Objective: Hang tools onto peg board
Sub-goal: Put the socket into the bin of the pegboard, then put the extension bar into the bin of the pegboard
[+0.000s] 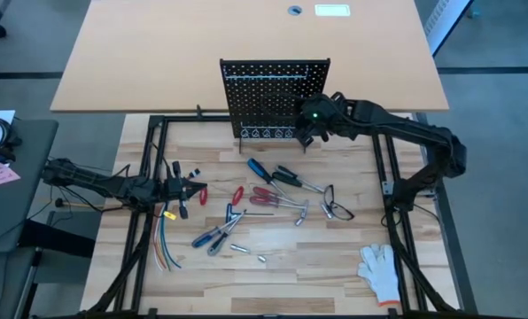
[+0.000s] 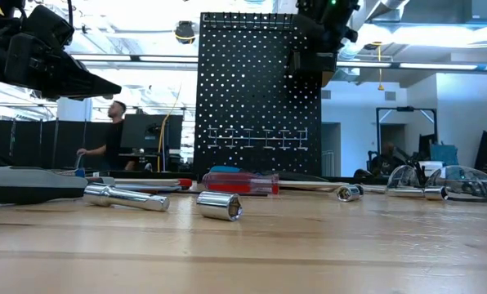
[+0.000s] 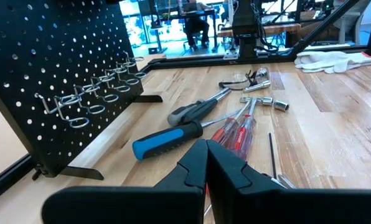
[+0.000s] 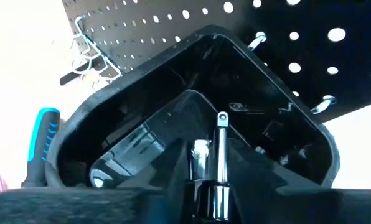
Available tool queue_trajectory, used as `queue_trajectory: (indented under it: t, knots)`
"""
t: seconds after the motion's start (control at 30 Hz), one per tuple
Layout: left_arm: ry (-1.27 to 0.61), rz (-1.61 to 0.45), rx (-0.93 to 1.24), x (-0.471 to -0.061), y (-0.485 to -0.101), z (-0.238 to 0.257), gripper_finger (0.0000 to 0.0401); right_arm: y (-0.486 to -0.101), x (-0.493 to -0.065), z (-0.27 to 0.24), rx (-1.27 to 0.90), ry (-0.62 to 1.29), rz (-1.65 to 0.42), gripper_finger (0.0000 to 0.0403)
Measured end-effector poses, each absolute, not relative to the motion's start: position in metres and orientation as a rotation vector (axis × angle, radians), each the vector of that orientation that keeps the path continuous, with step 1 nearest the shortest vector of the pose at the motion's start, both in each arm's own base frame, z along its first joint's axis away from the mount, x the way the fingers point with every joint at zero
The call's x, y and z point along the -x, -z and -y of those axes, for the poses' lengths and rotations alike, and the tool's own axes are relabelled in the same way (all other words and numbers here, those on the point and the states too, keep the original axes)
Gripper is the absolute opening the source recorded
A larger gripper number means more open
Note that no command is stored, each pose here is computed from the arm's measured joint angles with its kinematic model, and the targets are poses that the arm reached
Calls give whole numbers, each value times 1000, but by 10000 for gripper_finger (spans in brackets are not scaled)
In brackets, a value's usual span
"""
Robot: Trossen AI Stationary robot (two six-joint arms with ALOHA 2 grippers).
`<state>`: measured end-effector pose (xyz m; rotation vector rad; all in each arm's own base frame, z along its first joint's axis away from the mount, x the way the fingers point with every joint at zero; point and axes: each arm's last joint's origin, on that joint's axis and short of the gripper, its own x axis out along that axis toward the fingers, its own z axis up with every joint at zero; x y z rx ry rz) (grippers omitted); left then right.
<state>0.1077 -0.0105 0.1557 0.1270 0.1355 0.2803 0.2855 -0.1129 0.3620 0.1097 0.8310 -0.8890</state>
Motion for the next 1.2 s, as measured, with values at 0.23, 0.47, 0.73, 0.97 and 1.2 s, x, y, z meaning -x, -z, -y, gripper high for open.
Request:
queue_trajectory:
  t: [0.23,0.47,0.73,0.97,1.2]
  knots:
    - [-280,-136,-127,-108,-156,10,0,-376,-277,101,-84,855,-777,210]
    - [-280,-136,-127,-108,-156,10,0,-408,-259,57,17,774,-631,210]
    - [-280,-135,-127,-108,-156,10,0,-375,-254,-40,211,563,-661,190]
    - [-280,-136,-127,-108,-156,10,0,-295,-233,-114,72,389,-769,183]
    - [-280,-136,-127,-108,-156,10,0,-221,-205,-135,-295,312,-957,230]
